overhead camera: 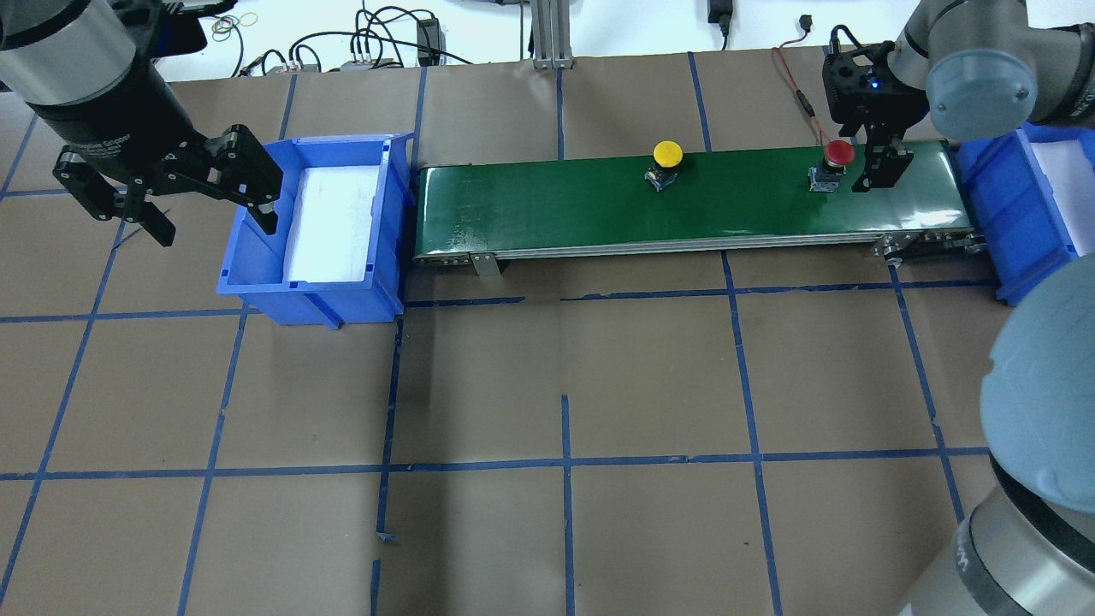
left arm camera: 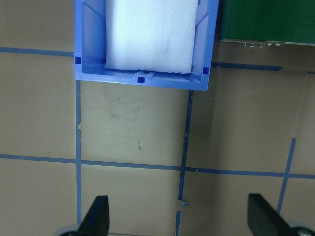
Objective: Transport two buttons from left to right
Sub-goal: 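Lower the right gripper onto the red button and grasp it, then lift the red button and carry it into the far blue bin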
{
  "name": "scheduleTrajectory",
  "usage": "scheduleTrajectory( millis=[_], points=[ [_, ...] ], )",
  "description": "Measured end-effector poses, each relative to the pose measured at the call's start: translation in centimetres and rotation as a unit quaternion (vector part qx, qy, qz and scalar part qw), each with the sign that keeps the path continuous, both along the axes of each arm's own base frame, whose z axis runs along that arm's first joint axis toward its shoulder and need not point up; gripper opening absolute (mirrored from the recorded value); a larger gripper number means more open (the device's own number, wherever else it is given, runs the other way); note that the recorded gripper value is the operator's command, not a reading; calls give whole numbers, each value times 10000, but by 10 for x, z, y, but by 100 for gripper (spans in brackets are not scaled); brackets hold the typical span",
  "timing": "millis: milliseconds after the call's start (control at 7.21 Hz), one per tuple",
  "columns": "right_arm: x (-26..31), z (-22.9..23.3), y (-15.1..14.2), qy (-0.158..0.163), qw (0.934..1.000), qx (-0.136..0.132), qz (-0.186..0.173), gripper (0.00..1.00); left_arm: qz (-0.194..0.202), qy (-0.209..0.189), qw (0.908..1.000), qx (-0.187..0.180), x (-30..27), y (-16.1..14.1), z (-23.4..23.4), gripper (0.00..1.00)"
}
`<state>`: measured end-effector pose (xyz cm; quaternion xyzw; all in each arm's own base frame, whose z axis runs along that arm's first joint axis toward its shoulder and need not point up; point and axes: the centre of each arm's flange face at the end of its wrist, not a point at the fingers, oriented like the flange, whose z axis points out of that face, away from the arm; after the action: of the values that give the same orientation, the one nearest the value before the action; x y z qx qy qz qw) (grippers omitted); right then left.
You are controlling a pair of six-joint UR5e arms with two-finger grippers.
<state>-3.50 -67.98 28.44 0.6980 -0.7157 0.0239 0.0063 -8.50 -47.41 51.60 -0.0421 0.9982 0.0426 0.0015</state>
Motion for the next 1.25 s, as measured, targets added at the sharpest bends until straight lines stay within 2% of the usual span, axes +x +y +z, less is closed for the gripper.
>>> scheduleTrajectory(
  millis=[416,555,694,832,1248],
  points=[
    [0,-1,0,-13,10000,2,-5,96,1,5,10000,3,0,0,0,100],
    [0,-2,0,-14,10000,5,-5,78,1,8,10000,6,0,0,-1,100],
    [0,-2,0,-13,10000,1,-4,29,1,7,10000,9,0,0,-1,100],
    [0,-1,-1,16,10000,-18,0,10,0,4,10000,11,0,0,-1,100],
    [-7,2,0,328,9995,-26,-7,8,-5,4,10000,17,0,0,-2,100]
  ],
)
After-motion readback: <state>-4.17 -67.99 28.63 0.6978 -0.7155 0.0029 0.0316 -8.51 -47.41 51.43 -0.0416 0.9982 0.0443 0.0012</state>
